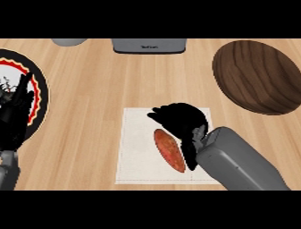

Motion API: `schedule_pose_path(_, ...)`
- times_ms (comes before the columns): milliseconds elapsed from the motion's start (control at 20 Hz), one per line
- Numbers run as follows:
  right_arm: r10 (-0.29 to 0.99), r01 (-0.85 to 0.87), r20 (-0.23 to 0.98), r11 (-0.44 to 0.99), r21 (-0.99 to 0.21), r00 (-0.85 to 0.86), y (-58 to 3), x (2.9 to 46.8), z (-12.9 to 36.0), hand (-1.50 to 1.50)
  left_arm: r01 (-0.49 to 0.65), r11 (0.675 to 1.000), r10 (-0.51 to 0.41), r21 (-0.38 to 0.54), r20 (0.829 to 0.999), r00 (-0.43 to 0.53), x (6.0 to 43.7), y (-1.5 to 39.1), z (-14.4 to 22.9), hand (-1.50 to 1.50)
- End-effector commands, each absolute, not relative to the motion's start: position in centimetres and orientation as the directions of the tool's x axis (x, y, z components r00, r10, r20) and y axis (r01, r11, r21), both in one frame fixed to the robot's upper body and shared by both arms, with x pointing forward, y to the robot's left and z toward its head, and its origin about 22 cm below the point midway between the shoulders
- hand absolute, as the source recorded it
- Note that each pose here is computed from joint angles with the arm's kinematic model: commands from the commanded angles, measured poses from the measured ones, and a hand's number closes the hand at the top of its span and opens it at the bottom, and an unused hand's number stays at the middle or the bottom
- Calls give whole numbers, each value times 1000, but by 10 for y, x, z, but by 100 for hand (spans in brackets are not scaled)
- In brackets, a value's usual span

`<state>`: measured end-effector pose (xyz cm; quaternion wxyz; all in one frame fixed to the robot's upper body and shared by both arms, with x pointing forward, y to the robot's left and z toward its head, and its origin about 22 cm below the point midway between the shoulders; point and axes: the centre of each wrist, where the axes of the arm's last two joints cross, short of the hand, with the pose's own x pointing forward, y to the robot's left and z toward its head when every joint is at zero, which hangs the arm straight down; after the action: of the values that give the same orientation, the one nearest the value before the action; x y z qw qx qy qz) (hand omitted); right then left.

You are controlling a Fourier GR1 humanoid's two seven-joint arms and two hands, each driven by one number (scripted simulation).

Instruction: Pick the sweet potato from the placemat and place it in the bowl

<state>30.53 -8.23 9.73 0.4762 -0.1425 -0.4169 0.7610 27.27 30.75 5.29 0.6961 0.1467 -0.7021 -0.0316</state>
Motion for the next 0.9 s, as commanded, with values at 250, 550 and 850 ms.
schedule_pose_path(250, 854, -629, 195, -183, -755, -482, -86, 282, 71, -150, -165, 956, -243, 241, 970, 11, 289, 309, 47, 0)
schedule_pose_path(550, 867, -624, 171, -187, -759, -468, -77, 288, 46, -150, -154, 954, -259, 257, 966, 6, 262, 306, 78, 0)
schedule_pose_path(850, 855, -682, 206, -210, -701, -475, -71, 302, 37, 150, -174, 957, -232, 232, 973, 18, 285, 294, 60, 0)
